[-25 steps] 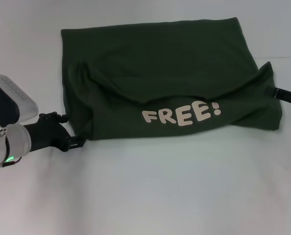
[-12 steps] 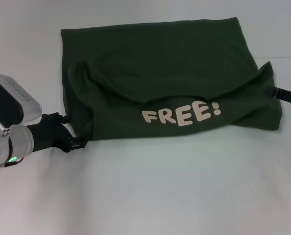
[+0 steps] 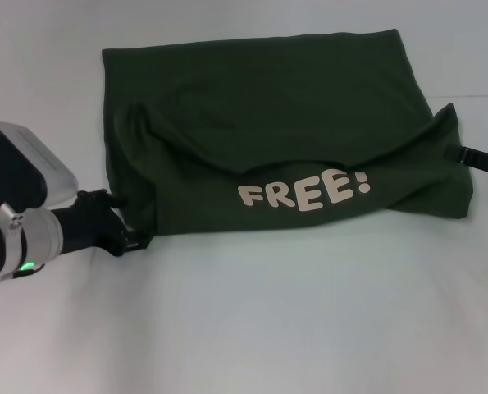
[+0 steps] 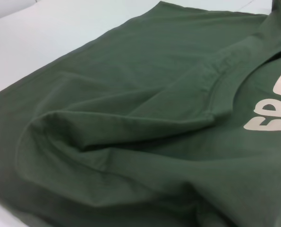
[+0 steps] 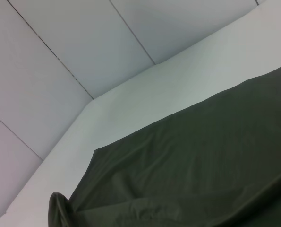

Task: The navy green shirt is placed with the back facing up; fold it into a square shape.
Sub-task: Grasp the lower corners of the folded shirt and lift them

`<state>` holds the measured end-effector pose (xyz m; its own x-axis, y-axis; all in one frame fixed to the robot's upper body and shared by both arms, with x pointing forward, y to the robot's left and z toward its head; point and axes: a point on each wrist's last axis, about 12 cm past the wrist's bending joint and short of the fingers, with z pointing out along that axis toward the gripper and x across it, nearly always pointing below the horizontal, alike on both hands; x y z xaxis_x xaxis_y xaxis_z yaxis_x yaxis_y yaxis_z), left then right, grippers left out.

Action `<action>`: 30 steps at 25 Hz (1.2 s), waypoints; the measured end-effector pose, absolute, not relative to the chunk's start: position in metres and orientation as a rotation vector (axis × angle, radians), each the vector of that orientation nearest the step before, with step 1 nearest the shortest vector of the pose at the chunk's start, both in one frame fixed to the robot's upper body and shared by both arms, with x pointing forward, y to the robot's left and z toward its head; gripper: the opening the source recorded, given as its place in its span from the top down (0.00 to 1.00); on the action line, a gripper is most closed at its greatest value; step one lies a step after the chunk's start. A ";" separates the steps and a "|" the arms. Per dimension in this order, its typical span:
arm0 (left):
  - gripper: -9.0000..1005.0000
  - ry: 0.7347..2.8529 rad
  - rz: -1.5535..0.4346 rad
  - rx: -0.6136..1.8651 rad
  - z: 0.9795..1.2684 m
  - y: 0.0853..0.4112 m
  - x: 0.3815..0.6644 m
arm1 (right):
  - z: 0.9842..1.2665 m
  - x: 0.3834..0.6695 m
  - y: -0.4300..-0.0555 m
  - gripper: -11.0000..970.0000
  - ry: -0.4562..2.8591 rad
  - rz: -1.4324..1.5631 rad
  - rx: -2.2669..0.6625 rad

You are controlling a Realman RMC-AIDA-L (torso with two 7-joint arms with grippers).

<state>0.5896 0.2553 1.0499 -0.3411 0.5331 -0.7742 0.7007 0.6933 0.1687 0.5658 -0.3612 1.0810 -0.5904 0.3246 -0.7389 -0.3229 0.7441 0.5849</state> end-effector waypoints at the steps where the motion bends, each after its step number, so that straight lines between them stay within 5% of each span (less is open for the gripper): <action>1: 0.27 2.026 -0.247 0.970 1.050 0.253 0.589 | 1.081 0.566 -0.361 0.40 2.017 0.883 0.001; 7: 0.40 2.003 -0.248 1.065 1.050 0.247 0.585 | 1.082 0.566 -0.362 0.40 2.017 0.881 0.001; 13: 0.63 1.989 -0.266 1.069 1.055 0.245 0.586 | 1.082 0.566 -0.362 0.40 2.015 0.881 0.003; 30: 0.99 1.991 -0.255 1.067 1.056 0.245 0.590 | 1.082 0.567 -0.363 0.40 2.016 0.878 0.002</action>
<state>0.5896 0.2450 1.0563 -0.2836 0.5910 -0.7551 0.7622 0.6168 0.1965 0.5666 -0.3625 1.0820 -0.5879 0.3245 -0.7410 -0.3212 0.7471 0.5820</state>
